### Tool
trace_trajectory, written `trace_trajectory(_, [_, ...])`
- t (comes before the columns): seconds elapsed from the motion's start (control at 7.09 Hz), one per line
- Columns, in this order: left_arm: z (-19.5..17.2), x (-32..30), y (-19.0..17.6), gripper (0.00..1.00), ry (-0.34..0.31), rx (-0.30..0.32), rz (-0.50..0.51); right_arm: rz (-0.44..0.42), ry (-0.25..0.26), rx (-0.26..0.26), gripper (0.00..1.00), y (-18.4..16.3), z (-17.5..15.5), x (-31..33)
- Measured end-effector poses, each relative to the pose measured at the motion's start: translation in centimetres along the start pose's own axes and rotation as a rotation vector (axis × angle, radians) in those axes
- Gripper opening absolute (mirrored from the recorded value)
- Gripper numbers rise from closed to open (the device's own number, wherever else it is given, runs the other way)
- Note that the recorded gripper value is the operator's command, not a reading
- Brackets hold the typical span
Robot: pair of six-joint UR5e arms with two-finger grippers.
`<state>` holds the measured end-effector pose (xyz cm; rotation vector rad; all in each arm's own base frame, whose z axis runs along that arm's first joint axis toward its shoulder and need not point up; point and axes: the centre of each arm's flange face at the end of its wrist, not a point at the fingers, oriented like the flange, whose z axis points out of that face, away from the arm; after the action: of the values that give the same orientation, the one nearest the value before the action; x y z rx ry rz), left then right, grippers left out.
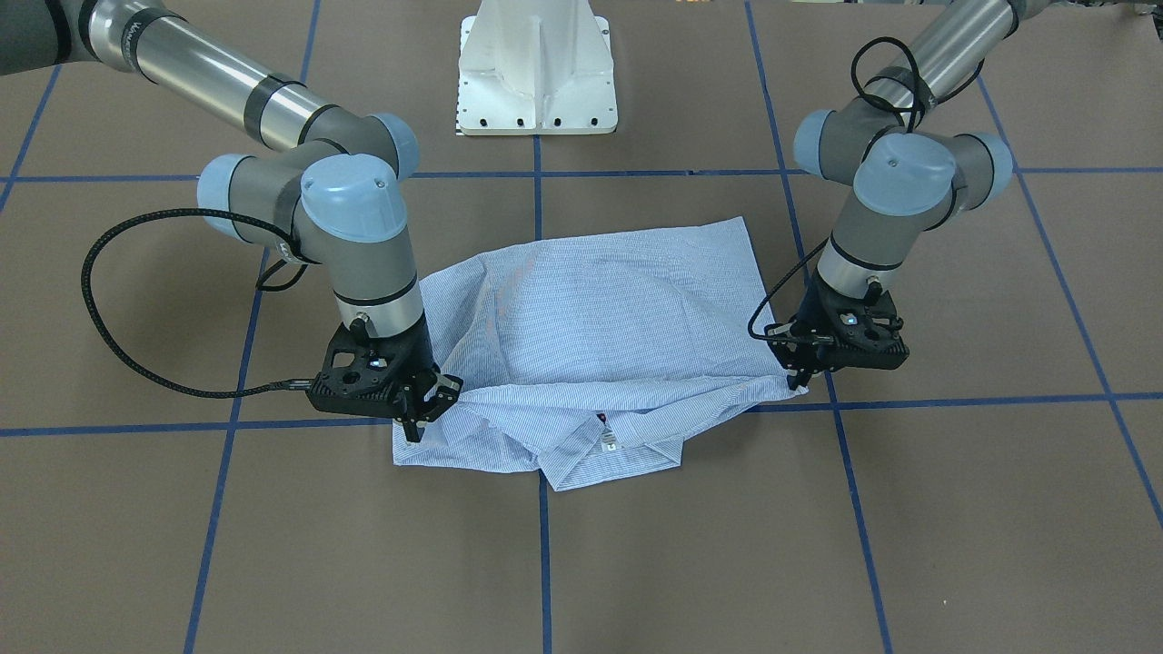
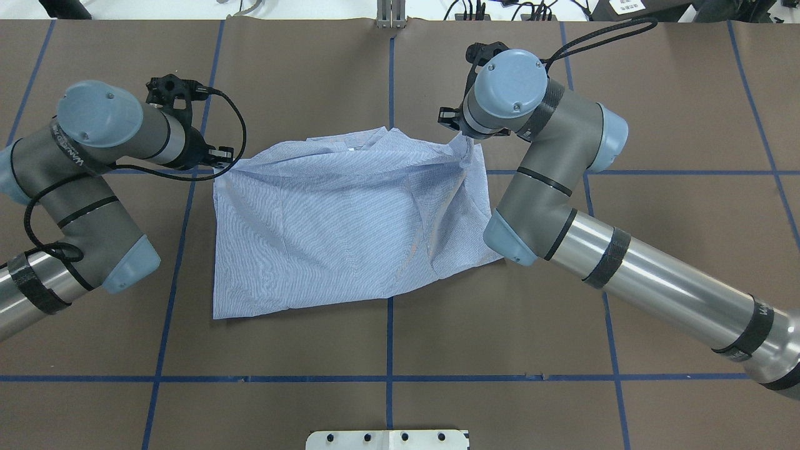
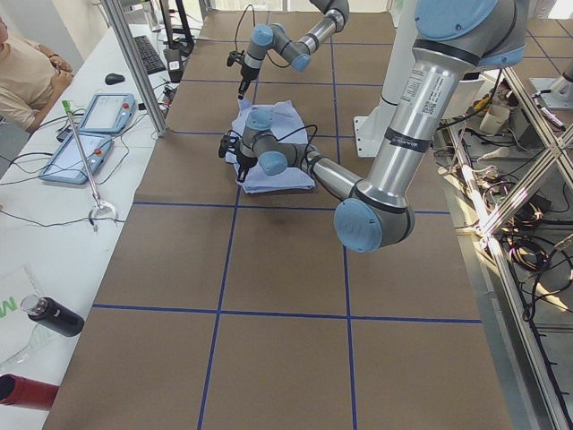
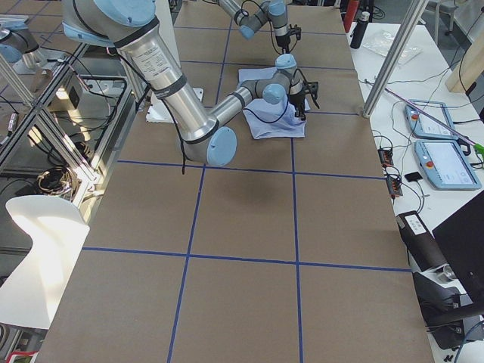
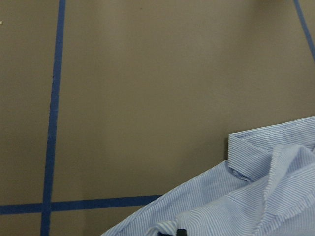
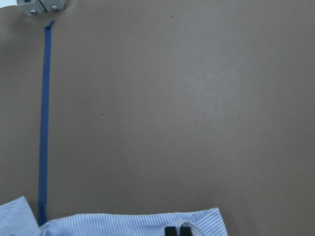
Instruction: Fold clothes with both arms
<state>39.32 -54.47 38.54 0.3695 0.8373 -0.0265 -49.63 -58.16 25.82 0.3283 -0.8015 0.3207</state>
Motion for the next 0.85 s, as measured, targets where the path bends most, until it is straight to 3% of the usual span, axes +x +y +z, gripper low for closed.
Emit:
trace_trajectory(0.14, [-1.1, 0.5, -0.2, 1.00, 0.018, 0.011, 0.045, -0.024, -0.011, -0.005, 1.00, -0.4, -0.6, -0.4])
trace_trajectory(0.42, [-5.1, 1.1, 1.1, 1.00, 0.079, 0.017, 0.109, -0.028, -0.048, -0.064, 1.00, -3.4, -3.1, 0.4])
trace_trajectory(0.85, [-9.0, -0.1, 7.3, 1.00, 0.134, -0.026, 0.064, -0.112, -0.010, -0.114, 1.00, -5.2, -6.8, 3.8])
